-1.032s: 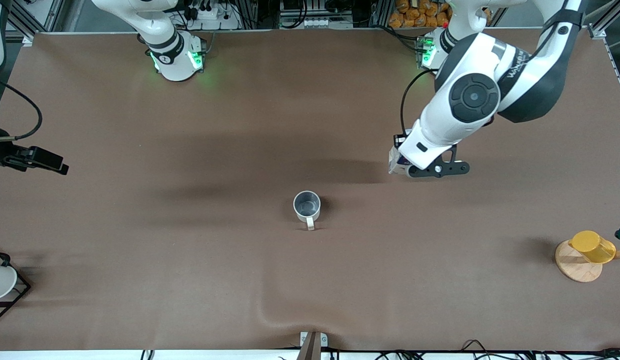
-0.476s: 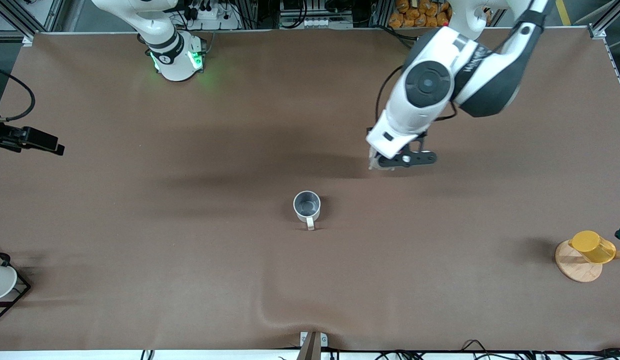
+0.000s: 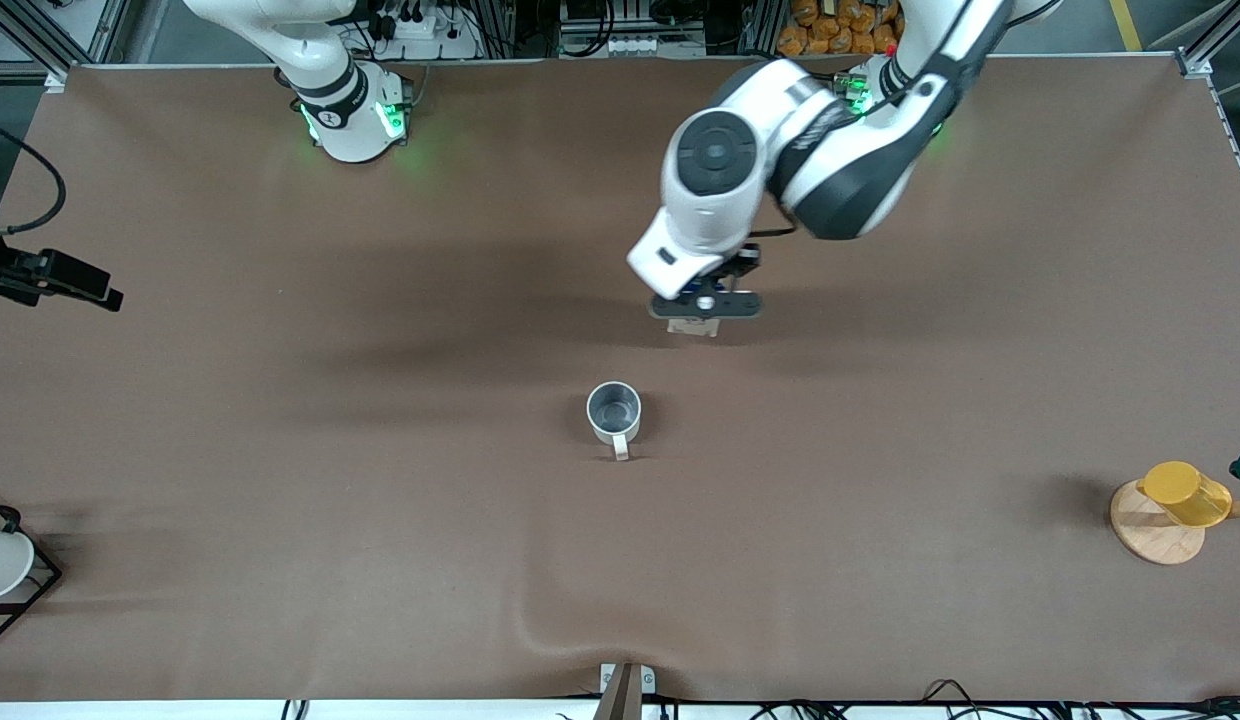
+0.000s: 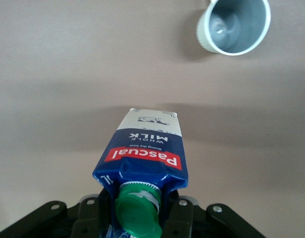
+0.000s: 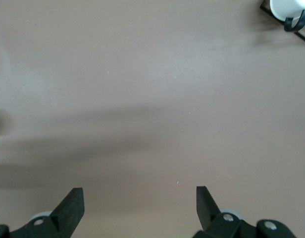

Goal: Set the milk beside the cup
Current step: 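Carry the milk carton with the left gripper toward the white mug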

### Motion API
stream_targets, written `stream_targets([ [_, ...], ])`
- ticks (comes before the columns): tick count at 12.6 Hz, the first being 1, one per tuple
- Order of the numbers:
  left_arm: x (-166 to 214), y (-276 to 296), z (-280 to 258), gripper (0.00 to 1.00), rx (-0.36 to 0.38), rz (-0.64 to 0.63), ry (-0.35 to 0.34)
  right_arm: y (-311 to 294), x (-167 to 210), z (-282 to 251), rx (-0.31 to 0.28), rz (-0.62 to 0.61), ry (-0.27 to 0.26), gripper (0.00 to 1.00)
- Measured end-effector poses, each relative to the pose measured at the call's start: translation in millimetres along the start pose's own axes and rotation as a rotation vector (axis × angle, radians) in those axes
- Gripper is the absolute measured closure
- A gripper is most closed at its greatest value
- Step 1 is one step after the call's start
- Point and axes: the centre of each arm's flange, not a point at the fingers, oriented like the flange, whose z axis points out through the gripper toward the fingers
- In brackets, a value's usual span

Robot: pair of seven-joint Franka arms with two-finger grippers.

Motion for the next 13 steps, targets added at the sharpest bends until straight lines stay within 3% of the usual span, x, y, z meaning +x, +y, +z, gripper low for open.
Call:
stream_targets([
  [7,31.1,44.6,30.5,0.58,-0.08,-0.013,0.037,3.7,-8.1,-24.3,-0.052,-0.014,0.065,0.0],
  [13,23.4,76.4,62.8,0.58,-0.023,0.0,0.108,13.4,-10.3,-25.8,-0.055,0.003,0.054,0.0],
])
